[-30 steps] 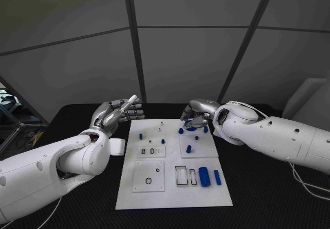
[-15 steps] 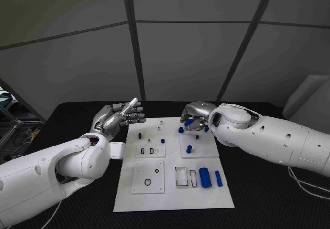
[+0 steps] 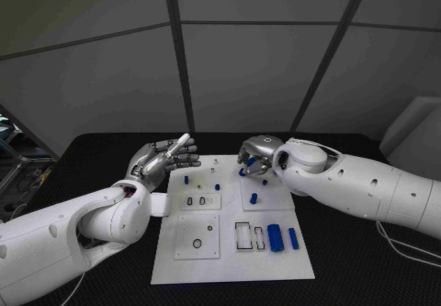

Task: Assemble the parts on the task board

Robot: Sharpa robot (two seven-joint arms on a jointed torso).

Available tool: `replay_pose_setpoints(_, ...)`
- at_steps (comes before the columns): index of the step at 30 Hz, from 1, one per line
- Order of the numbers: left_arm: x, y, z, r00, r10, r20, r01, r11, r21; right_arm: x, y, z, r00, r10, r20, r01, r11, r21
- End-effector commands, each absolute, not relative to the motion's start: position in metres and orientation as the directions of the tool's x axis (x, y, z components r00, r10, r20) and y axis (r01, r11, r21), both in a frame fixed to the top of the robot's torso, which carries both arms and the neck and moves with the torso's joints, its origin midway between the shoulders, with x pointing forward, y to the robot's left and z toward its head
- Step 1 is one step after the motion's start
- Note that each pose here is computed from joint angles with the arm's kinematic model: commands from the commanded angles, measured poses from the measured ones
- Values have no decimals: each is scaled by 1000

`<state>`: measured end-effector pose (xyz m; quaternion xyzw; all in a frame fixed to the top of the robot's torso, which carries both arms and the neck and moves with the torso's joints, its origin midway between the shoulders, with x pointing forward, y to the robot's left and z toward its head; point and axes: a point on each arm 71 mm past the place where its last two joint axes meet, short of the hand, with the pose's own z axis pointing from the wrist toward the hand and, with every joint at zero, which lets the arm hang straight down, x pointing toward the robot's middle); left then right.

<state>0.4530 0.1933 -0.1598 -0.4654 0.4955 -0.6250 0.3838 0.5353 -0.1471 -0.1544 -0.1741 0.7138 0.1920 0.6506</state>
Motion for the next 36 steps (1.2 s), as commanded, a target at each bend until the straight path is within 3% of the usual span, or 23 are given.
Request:
replay_pose_setpoints(1,451,190,-158,-296,-932,211,16,-226,-974,537,-146,-154,-91,-18,-996,-499,866,30)
replay_pose_setpoints(19,451,193,-158,-293,-933,209,22,-225,-974,539,-146,-158,-126,-40,-991,-493,869,27)
replay_pose_setpoints(36,452,196,-158,-289,-934,207,22,-223,-975,540,-144,-156,-125,13,-992,-488,870,73)
